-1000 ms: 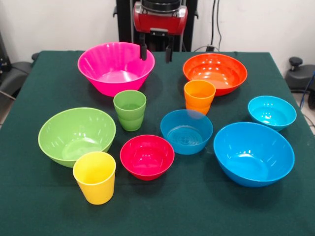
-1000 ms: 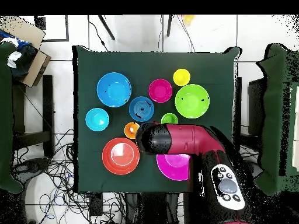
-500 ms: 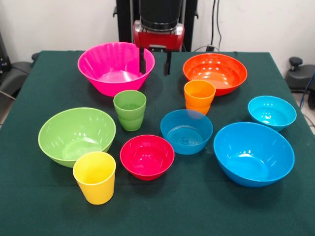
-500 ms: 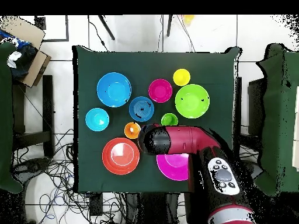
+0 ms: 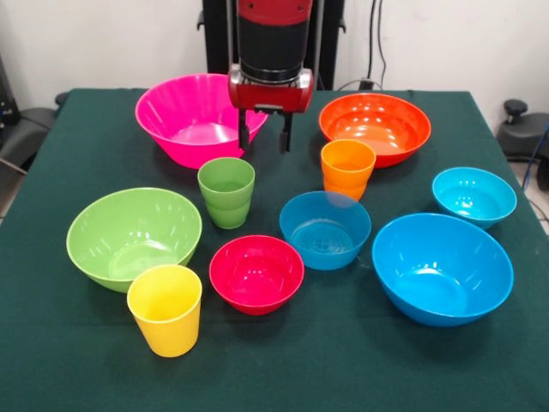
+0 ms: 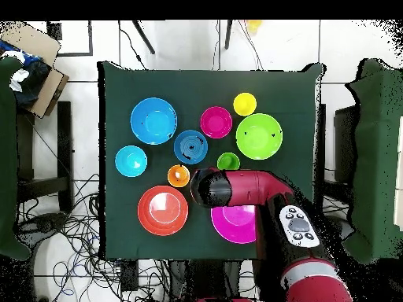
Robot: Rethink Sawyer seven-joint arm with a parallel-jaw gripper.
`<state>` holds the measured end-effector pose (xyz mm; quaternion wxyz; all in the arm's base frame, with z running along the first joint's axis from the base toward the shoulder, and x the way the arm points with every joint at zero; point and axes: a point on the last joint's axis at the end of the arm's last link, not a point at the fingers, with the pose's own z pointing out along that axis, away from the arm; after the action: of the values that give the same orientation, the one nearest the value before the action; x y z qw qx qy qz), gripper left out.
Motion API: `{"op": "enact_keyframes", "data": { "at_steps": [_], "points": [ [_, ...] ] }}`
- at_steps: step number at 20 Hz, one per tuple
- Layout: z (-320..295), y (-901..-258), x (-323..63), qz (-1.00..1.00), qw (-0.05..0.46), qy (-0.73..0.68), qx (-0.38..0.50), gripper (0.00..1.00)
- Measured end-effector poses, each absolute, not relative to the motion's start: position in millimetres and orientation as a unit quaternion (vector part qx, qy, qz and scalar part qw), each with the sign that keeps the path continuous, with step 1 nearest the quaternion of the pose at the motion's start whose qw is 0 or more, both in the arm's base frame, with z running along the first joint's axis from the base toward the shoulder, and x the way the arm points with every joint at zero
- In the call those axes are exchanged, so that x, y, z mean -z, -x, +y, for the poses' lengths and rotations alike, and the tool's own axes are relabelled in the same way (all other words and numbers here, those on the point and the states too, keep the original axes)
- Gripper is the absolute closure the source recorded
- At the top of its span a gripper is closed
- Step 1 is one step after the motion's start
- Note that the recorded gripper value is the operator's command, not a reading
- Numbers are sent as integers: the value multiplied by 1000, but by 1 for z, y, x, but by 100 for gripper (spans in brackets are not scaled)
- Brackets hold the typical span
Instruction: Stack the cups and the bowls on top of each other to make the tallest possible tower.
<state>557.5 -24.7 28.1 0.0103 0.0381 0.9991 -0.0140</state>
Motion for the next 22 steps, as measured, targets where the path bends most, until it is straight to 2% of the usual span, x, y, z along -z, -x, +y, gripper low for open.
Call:
{"op": "enact_keyframes", "data": {
  "at_steps": [22],
  "points": [
    [-34,-554,0,999,2,-48,13,0]
  ]
}}
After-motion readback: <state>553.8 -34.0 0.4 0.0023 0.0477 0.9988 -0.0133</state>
